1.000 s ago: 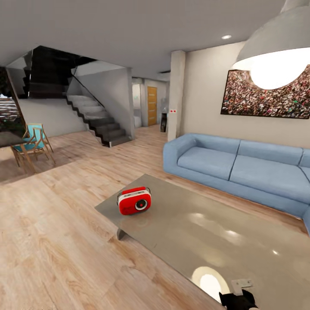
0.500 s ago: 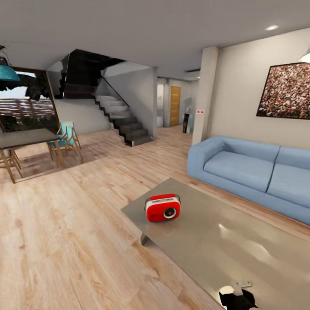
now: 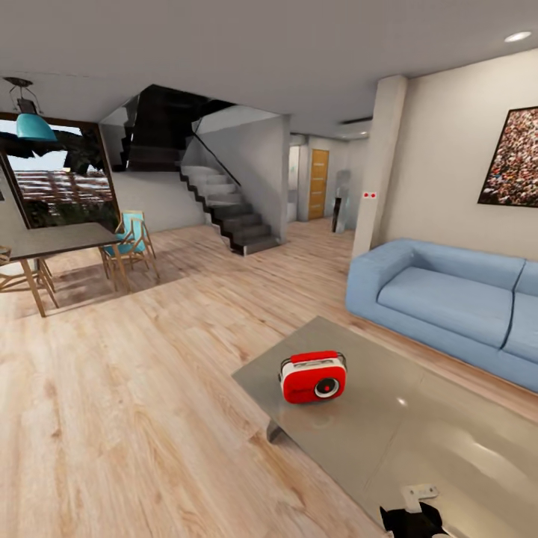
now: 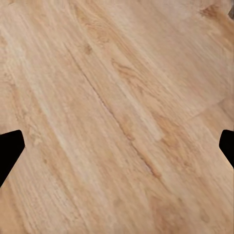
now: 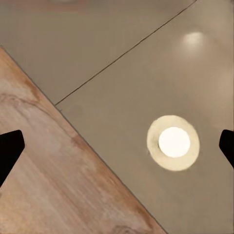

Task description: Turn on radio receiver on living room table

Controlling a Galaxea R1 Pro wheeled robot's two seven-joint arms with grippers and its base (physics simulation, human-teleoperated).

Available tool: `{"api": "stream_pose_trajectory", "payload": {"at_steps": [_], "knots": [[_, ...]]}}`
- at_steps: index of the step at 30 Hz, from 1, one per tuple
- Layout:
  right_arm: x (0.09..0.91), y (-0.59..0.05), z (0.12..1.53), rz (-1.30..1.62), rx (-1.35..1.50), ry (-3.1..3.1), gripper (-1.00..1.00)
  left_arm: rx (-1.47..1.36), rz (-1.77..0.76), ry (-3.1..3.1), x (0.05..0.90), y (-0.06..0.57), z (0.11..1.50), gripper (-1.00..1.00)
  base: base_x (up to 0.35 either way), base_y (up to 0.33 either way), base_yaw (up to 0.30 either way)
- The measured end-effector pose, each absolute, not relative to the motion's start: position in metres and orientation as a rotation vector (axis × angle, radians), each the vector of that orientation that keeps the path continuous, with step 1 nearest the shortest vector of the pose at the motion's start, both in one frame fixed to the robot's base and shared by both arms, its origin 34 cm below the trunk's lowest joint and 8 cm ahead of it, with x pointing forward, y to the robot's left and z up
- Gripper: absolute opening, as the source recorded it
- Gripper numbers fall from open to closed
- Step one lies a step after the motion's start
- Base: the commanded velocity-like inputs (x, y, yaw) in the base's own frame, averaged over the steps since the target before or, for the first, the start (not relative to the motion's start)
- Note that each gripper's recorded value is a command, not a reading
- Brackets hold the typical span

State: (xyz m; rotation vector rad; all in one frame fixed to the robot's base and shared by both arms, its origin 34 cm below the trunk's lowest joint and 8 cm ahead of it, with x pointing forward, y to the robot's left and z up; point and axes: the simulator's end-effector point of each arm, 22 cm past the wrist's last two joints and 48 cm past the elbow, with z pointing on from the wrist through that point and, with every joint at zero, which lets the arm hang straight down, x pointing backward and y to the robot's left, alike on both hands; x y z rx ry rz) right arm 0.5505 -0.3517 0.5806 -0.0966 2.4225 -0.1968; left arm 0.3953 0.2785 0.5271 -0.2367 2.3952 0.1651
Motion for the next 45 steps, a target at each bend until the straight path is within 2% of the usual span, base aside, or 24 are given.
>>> {"api": "stream_pose_trajectory", "payload": {"at_steps": [11,27,45], "knots": [[0.5505,-0.3517,0.5806,-0.197,-0.097,2.422,1.00,-0.236,0.165,2.396,0.3952,0.2783,0.5270,1.00,0.210,0.270,-0.017],[0.5505,-0.3515,0.5806,-0.196,-0.097,2.423,1.00,-0.237,0.165,2.396,0.3952,0.2783,0.5270,1.00,0.179,0.284,-0.238],[0.5506,-0.3513,0.5808,-0.196,-0.098,2.422,1.00,-0.237,0.165,2.396,0.3953,0.2784,0.5271,1.00,0.148,0.290,-0.044]]}}
